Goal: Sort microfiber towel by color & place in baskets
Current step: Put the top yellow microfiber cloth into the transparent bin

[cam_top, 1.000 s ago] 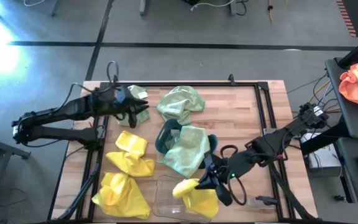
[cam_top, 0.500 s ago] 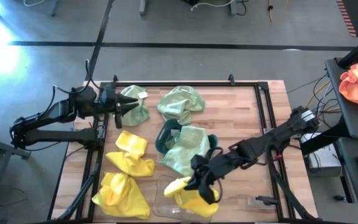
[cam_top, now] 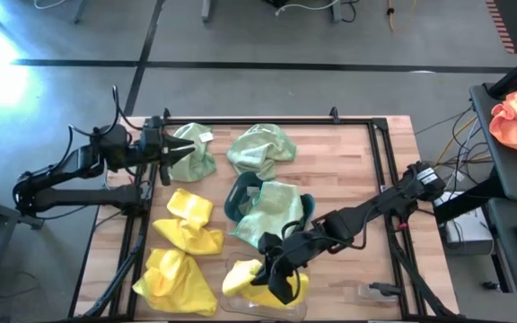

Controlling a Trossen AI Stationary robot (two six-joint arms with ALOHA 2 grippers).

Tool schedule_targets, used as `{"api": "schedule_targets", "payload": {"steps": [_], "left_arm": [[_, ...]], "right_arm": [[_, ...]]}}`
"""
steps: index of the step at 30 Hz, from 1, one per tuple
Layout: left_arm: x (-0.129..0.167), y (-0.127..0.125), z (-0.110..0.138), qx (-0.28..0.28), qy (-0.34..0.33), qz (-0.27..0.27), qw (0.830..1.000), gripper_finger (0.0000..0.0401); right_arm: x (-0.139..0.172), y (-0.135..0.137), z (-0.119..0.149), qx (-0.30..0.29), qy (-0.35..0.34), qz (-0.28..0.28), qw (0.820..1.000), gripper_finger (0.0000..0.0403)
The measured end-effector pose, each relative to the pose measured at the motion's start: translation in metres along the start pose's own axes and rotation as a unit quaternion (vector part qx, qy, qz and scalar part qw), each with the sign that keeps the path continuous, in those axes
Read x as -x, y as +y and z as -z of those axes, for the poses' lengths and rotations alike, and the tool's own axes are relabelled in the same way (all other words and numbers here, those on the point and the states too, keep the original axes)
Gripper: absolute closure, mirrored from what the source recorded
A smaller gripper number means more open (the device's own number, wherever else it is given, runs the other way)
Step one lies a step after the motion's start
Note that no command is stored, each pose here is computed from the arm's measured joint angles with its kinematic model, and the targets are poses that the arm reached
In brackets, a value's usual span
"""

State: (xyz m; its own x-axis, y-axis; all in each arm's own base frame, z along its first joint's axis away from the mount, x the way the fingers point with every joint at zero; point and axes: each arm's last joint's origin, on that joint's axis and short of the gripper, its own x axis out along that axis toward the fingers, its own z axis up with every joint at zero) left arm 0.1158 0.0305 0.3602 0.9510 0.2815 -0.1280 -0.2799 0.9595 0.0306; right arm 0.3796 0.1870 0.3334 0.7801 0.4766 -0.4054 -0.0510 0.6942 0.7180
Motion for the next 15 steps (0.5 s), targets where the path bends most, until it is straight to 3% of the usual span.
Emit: {"api": "schedule_targets", "payload": {"steps": [6, 15], "left_arm": [[0.005, 0.000, 0.000, -0.002, -0.004, 0.003, 1.000, 0.0327], [0.013, 0.000, 0.002, -0.009, 0.002, 0.005, 1.000, 0.0327]], "right_arm": [[0.000, 0.003, -0.004, 0.000, -0.006, -0.004, 1.000, 0.0387], [0.001, -0.001, -0.004, -0.003, 0.006, 0.014, 1.000, 0.0333]]}}
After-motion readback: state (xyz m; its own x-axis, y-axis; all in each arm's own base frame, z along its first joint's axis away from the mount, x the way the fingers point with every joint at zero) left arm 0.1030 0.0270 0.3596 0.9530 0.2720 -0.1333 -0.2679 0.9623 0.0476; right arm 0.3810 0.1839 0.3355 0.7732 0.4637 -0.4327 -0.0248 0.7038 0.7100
